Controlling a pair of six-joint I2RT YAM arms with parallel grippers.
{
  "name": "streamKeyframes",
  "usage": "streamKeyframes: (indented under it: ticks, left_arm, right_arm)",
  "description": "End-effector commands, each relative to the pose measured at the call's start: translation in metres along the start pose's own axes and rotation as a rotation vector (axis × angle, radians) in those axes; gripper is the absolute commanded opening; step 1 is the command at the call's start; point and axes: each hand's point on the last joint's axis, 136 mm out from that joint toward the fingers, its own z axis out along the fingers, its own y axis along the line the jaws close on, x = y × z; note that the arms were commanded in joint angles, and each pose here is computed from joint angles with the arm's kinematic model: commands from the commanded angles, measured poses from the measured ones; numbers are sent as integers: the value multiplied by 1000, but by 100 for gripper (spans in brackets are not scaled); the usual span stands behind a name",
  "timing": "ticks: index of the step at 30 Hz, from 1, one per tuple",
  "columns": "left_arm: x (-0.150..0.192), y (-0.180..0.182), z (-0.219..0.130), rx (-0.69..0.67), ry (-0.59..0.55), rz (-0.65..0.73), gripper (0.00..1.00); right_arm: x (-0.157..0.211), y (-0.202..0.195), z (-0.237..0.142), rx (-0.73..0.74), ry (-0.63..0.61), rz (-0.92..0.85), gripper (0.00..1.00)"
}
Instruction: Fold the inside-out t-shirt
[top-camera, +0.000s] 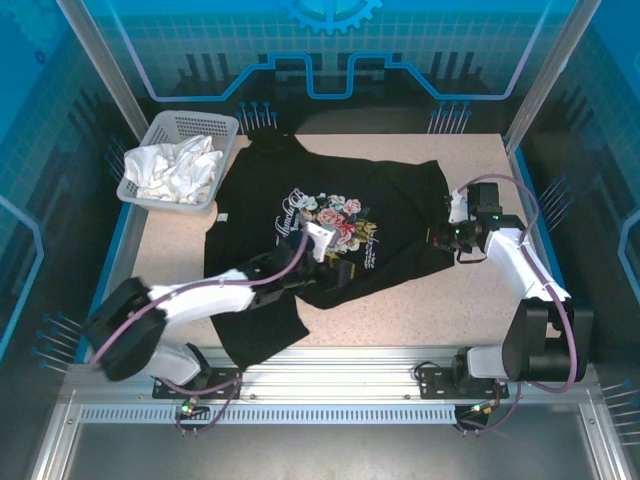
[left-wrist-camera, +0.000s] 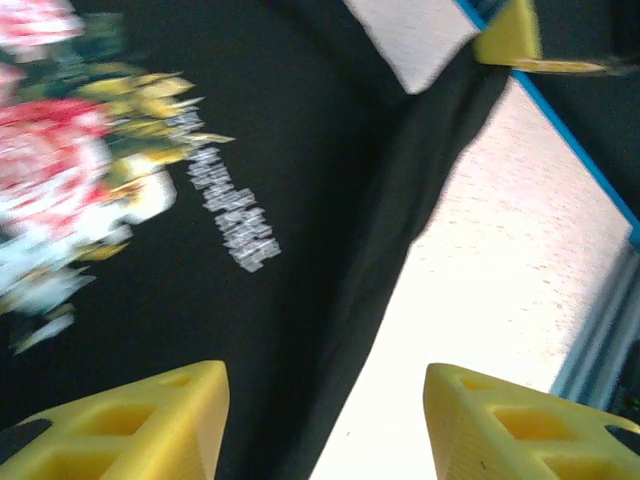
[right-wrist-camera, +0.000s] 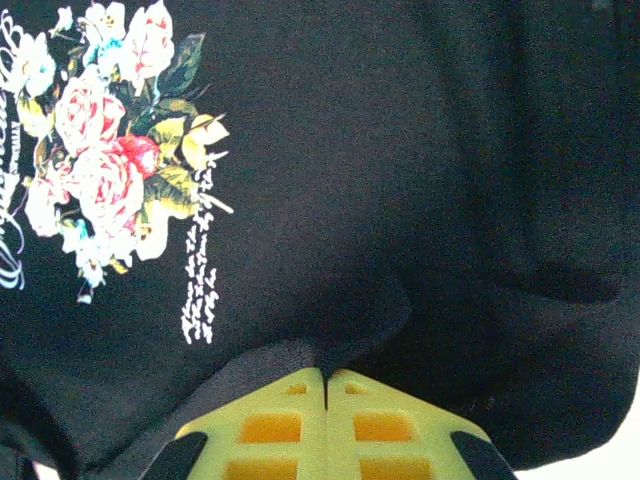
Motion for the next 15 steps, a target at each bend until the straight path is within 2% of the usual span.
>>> streamKeyframes:
  ticks: [1, 3, 6, 10, 15]
  left_arm:
    - [73, 94, -42, -384, 198, -220, 58]
    - [76, 108, -51, -401, 199, -309, 58]
    - [62, 120, -46, -402, 182, -347, 59]
    - [46, 143, -24, -421, 181, -381, 59]
    - [40, 164, 13, -437, 236, -403, 59]
  right_arm:
    - [-9, -3, -5, 23, -55, -5, 0]
    - [-11, -1, -7, 20, -68, -12, 0]
    - [-13, 2, -8, 11, -78, -16, 0]
    - [-10, 1, -9, 17, -77, -24, 0]
    - [-7, 0, -9, 15, -81, -21, 0]
